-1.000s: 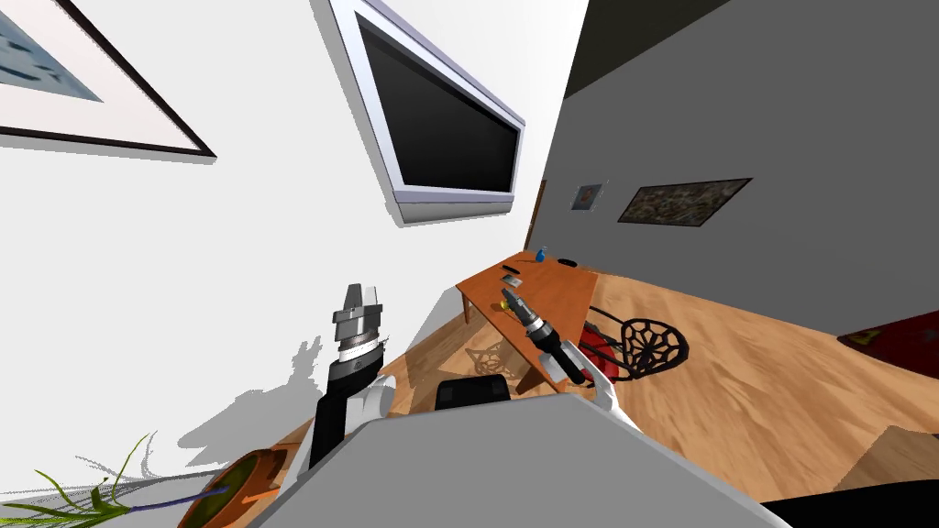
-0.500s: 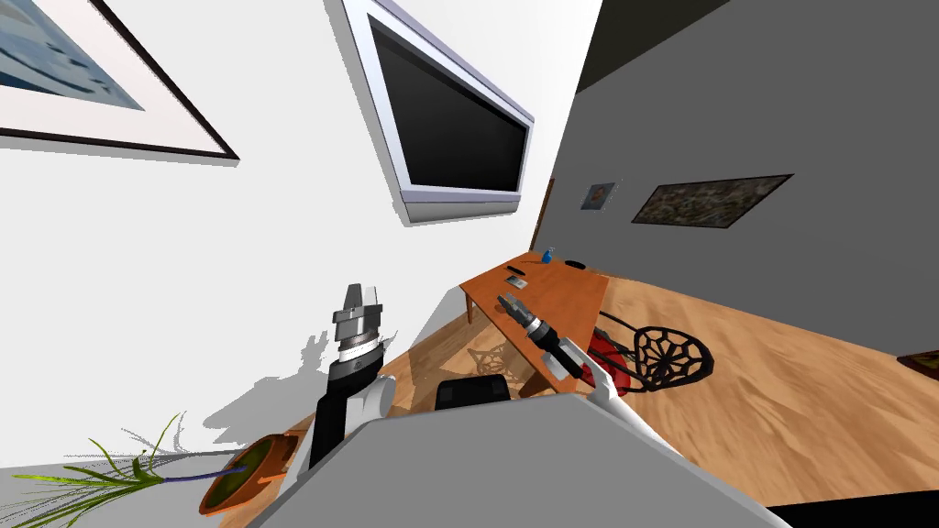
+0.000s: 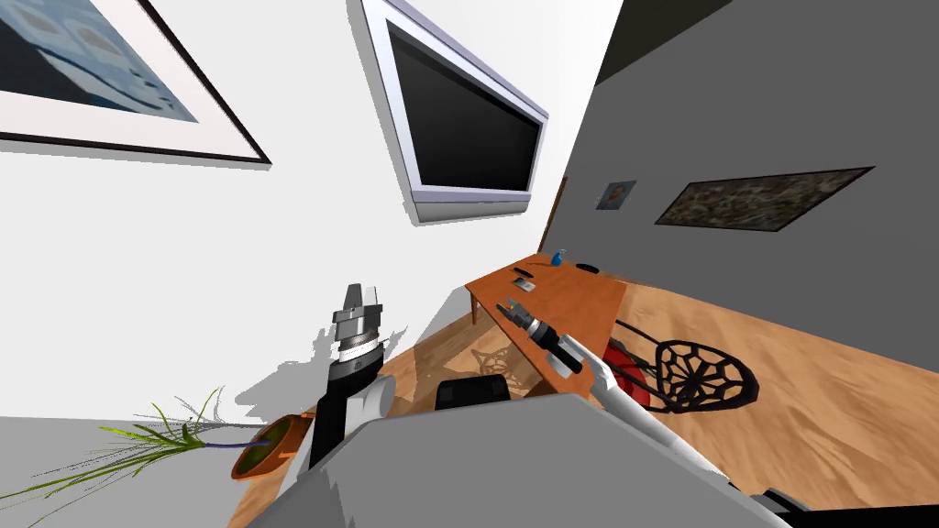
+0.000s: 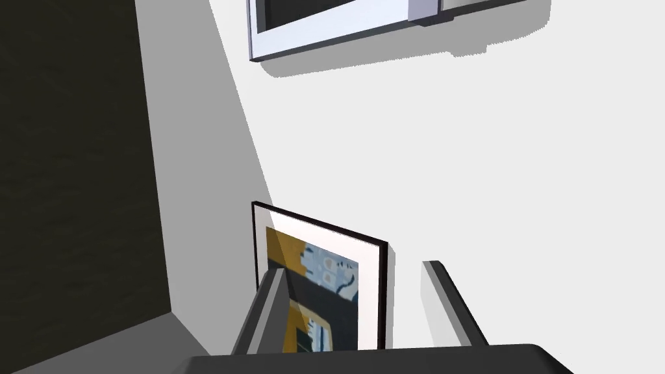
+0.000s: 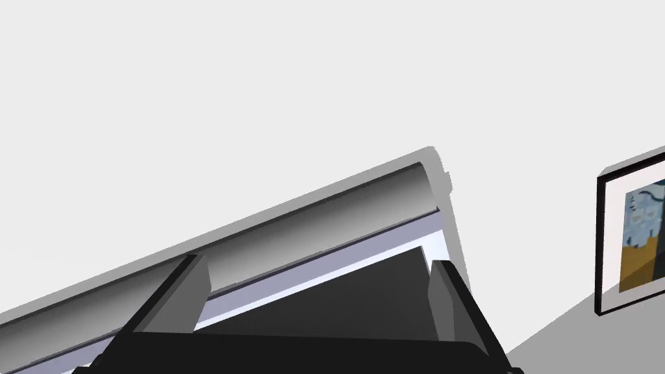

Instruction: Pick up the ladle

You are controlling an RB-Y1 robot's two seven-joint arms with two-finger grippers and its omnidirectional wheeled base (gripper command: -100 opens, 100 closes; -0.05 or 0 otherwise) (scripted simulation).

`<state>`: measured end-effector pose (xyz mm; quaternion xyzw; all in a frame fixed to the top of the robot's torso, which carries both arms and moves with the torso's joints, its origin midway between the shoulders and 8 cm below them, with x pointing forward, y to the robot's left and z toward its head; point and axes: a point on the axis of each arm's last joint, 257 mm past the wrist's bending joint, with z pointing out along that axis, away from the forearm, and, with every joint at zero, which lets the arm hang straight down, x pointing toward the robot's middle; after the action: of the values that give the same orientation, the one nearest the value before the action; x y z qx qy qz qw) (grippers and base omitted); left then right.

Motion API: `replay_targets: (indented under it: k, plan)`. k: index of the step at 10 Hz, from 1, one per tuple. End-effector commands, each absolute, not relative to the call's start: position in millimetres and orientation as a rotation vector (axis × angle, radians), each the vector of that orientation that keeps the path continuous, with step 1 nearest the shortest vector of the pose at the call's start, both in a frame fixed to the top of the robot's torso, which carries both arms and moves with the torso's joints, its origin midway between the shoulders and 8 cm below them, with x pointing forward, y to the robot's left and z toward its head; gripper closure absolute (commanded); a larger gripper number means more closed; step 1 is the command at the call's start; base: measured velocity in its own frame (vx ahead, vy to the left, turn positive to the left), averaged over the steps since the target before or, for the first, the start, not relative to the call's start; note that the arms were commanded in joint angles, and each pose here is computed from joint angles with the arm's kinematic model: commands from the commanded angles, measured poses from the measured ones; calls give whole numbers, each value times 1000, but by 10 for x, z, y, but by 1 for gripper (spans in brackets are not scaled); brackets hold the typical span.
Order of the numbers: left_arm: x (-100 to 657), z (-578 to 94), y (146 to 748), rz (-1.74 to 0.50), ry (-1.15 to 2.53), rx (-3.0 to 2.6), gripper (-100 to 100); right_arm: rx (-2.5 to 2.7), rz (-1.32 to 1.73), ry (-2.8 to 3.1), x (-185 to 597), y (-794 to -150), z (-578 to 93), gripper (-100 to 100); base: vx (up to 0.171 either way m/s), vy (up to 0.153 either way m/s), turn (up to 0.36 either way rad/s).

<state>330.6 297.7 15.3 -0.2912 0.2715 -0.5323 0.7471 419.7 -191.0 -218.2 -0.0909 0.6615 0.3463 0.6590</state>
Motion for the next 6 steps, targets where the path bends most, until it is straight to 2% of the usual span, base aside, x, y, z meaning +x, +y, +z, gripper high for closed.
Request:
replay_targets:
  k: [1, 3, 5, 6]
  plan:
    - [3306, 153, 2977, -1165, 594, -637, 0, -243, 735, 1541, 4198, -2002, -2393, -100, 25, 15, 77]
    - [3306, 153, 2977, -1165, 594, -637, 0, -374, 629, 1622, 4194, -2146, -2761, -100, 20, 25, 171]
    - [3306, 153, 2978, -1164, 594, -637, 0, -440, 558, 1677, 4177, -2309, -3019, -100, 24, 19, 83]
    - [3306, 153, 2977, -1165, 594, -637, 0, -509, 505, 1708, 4159, -2405, -3172, -100, 27, 24, 242]
